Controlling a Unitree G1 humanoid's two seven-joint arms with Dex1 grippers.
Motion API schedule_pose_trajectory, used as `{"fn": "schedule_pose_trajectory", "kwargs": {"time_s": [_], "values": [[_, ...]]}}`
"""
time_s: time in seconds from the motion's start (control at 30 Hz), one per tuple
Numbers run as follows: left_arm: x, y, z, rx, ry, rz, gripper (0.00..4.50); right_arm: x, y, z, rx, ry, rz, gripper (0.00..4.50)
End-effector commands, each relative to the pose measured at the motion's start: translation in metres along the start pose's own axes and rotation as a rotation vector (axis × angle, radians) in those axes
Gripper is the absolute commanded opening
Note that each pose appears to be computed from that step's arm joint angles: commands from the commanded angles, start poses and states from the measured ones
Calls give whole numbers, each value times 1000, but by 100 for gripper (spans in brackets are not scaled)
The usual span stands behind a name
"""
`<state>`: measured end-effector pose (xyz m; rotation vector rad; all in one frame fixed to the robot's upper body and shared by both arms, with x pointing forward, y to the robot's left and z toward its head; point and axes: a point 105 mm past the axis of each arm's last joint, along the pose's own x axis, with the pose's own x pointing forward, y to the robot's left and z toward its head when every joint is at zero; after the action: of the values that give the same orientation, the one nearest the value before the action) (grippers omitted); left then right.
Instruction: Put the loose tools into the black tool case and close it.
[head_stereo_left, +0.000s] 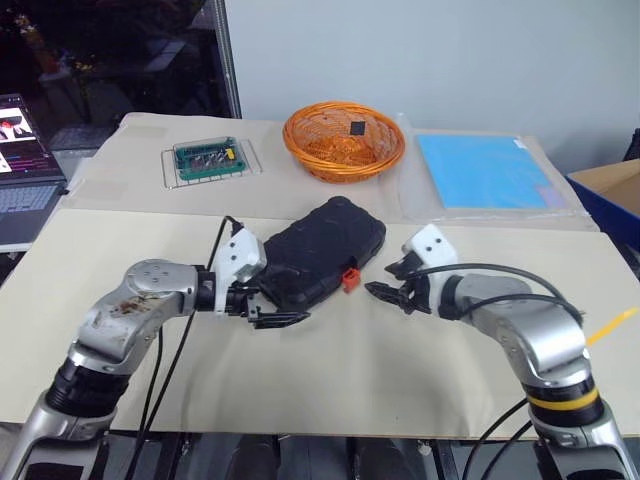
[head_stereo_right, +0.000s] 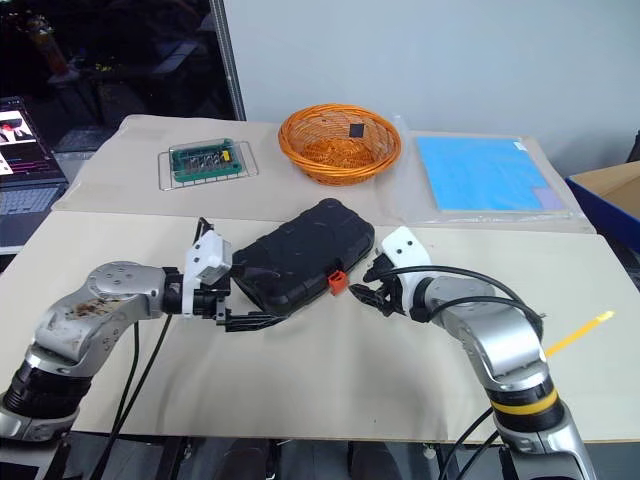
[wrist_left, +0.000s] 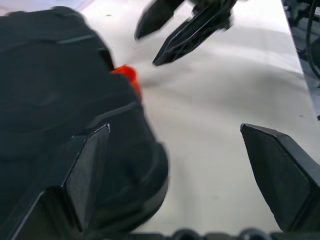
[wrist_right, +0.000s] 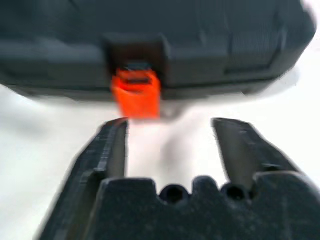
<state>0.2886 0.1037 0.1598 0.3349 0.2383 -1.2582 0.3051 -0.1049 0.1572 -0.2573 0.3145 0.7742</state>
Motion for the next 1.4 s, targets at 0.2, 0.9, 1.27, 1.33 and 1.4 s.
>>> {"fn": "schedule_pose_trajectory", "kwargs": {"time_s": [0.2,0.9,1.27,1.33,1.4], "values": [[12,11,-7,-10,66,41,450,29,0,-9,-2,-19,-46,425],[5,13,-12,-21,79,83,450,53,-2,-7,-14,-59,-78,120],[6,14,-18,-28,89,89,450,45,3,31,-132,-123,-33,120],[7,13,-19,-29,89,88,450,45,4,32,-145,-116,-27,120],[7,12,-20,-29,91,87,450,47,3,31,-143,-100,-20,120]]}}
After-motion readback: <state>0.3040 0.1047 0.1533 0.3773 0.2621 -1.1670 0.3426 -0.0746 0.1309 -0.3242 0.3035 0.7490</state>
